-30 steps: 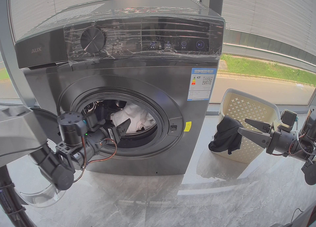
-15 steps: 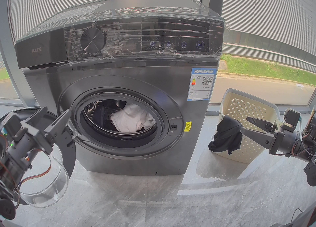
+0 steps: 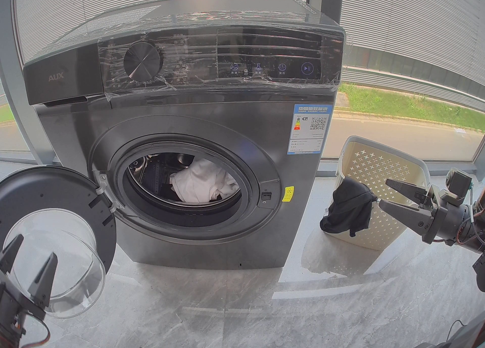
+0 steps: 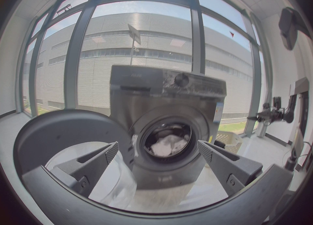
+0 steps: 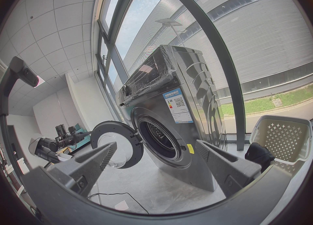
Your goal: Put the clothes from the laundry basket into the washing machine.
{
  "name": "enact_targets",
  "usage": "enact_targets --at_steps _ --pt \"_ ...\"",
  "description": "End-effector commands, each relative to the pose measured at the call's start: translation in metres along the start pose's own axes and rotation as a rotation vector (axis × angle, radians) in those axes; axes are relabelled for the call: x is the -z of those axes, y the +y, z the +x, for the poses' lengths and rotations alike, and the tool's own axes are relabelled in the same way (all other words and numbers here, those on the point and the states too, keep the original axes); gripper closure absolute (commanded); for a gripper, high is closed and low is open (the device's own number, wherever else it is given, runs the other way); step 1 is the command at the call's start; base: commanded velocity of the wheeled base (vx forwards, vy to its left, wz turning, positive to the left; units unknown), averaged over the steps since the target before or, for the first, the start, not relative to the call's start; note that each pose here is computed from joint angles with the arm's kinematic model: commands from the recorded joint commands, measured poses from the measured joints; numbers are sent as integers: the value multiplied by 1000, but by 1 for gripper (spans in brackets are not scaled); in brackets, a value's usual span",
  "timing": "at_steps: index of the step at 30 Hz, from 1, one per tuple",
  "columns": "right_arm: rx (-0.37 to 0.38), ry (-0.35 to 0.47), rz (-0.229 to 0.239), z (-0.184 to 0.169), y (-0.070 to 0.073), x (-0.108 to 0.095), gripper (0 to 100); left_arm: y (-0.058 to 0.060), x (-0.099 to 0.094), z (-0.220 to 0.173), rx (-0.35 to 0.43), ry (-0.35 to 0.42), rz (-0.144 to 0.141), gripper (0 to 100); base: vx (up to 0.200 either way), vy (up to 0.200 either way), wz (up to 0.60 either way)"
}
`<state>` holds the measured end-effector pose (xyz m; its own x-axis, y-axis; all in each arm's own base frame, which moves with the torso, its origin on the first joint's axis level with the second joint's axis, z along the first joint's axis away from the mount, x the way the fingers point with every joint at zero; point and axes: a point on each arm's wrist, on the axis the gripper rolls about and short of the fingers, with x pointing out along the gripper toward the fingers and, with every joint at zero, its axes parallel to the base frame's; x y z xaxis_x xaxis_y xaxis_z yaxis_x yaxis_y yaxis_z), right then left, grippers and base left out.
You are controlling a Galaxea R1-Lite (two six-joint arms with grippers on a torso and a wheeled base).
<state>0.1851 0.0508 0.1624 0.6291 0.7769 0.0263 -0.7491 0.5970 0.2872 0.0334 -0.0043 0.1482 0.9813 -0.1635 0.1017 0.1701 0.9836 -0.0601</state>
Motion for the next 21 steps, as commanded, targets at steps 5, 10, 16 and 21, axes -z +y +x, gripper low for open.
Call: enact_targets --at_steps 5,10,16,21 --pt "-2 -33 -39 -22 17 0 0 -1 64 -63 -195 65 55 0 0 0 0" --pt "14 -11 -31 -25 17 9 0 -1 63 -63 -193 62 57 0 0 0 0" --pt "72 -27 -44 -26 14 8 0 -1 64 -63 -192 67 58 0 0 0 0" --pt "82 -27 -45 -26 13 8 0 -1 64 -63 -189 69 59 0 0 -120 0"
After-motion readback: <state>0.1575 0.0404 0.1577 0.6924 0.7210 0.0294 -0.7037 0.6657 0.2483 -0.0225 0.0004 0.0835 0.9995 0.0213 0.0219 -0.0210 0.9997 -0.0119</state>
